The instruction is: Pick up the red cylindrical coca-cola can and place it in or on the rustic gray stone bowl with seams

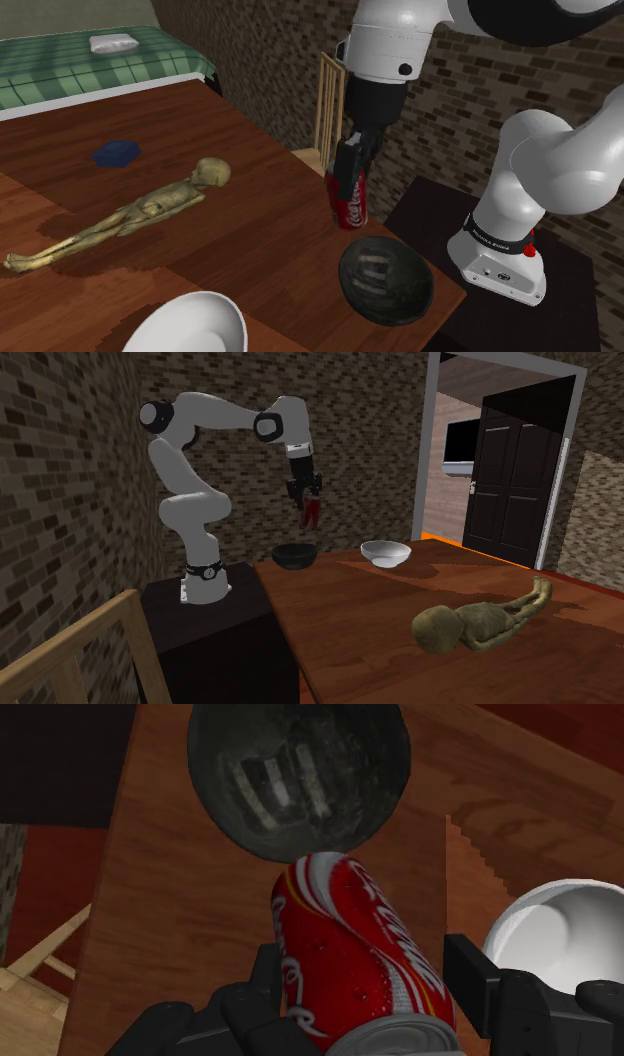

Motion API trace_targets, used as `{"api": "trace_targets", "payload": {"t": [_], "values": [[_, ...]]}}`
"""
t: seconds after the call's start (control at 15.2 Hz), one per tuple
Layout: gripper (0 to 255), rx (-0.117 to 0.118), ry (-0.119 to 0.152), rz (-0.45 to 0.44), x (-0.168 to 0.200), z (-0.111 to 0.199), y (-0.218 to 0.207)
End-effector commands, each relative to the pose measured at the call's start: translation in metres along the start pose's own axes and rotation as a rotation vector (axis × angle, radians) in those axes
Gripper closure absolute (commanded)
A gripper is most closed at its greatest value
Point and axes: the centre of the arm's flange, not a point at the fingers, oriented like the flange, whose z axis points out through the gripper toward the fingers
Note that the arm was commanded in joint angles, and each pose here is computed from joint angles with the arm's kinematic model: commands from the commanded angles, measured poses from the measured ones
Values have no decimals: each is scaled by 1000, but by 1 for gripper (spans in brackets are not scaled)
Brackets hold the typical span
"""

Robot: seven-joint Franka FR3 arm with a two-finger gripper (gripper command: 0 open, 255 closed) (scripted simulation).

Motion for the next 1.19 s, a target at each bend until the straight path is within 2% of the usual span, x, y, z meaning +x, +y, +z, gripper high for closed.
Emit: {"api": "trace_targets", "payload": {"t": [0.0, 0.4, 1.12], "values": [[255, 0, 0, 1, -26, -4, -4], [255, 0, 0, 1, -101, -13, -10], [255, 0, 0, 1, -104, 44, 0]]}}
